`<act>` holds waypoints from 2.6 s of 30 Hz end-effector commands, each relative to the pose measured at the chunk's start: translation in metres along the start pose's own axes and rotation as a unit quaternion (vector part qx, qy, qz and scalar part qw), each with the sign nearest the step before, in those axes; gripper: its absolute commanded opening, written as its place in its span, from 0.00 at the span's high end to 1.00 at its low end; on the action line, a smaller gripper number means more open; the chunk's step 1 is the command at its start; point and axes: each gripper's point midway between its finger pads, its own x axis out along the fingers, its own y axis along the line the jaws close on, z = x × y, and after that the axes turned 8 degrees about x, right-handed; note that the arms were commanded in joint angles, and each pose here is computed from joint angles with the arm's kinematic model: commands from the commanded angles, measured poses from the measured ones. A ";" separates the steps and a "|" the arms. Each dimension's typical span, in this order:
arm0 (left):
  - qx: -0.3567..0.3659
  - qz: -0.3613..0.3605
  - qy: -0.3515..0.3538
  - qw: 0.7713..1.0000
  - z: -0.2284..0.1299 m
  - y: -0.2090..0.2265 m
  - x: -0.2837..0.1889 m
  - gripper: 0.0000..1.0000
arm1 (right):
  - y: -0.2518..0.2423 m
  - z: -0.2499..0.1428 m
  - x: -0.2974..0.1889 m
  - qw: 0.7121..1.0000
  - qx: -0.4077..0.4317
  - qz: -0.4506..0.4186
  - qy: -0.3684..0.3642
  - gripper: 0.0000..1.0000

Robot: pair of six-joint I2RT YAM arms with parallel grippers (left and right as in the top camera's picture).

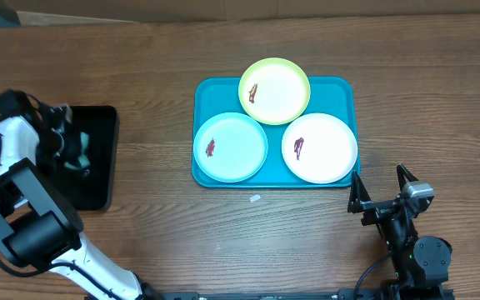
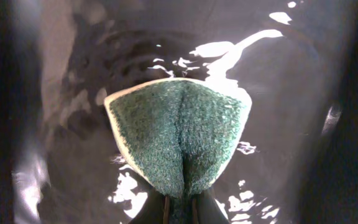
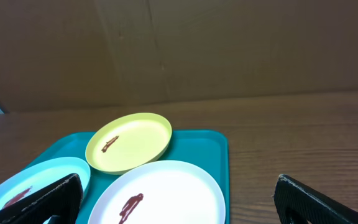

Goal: Clean dirty plates on tray and stack at the side
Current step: 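Lift the green sponge with the left gripper out of the black tray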

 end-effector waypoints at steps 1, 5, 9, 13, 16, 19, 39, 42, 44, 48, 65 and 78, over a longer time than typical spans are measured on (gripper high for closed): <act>-0.004 -0.028 -0.078 0.997 0.049 -0.004 -0.041 0.96 | -0.005 -0.002 0.001 1.000 0.000 -0.010 -0.001 0.00; 0.002 -0.061 -0.110 0.992 0.066 -0.014 -0.055 0.96 | -0.005 -0.002 0.001 1.000 0.000 -0.010 -0.001 0.00; -0.001 -0.068 -0.090 0.994 0.054 -0.017 -0.040 0.96 | -0.005 -0.002 0.001 1.000 0.000 -0.010 -0.001 0.00; -0.009 -0.068 -0.050 0.996 0.028 -0.020 -0.010 0.96 | -0.005 -0.002 0.001 1.000 0.000 -0.010 -0.001 0.00; -0.014 -0.063 -0.029 0.997 0.007 -0.022 0.013 0.96 | -0.005 -0.002 0.001 1.000 0.000 -0.010 -0.001 0.00; -0.015 -0.043 -0.008 0.999 -0.011 -0.019 0.029 0.96 | -0.005 -0.002 0.001 1.000 0.000 -0.010 -0.001 0.00; -0.019 -0.048 -0.001 0.999 -0.001 -0.017 0.004 0.96 | -0.005 -0.002 0.001 1.000 0.000 -0.010 -0.001 0.00; -0.017 -0.072 -0.015 0.997 0.005 -0.025 0.002 0.96 | -0.005 -0.002 0.001 1.000 0.000 -0.010 -0.001 0.00; -0.017 -0.069 -0.010 0.997 0.000 -0.025 0.007 0.96 | -0.005 -0.002 0.001 1.000 0.000 -0.010 -0.001 0.00; -0.019 -0.068 -0.004 0.998 -0.013 -0.028 0.025 0.96 | -0.005 -0.002 0.001 1.000 0.000 -0.010 -0.001 0.00; -0.051 -0.018 0.005 0.999 0.001 -0.006 -0.004 0.96 | -0.005 -0.002 0.001 1.000 0.000 -0.010 -0.001 0.00; -0.063 -0.086 -0.069 0.992 0.060 -0.023 -0.096 0.96 | -0.005 -0.002 0.001 1.000 0.000 -0.010 -0.001 0.00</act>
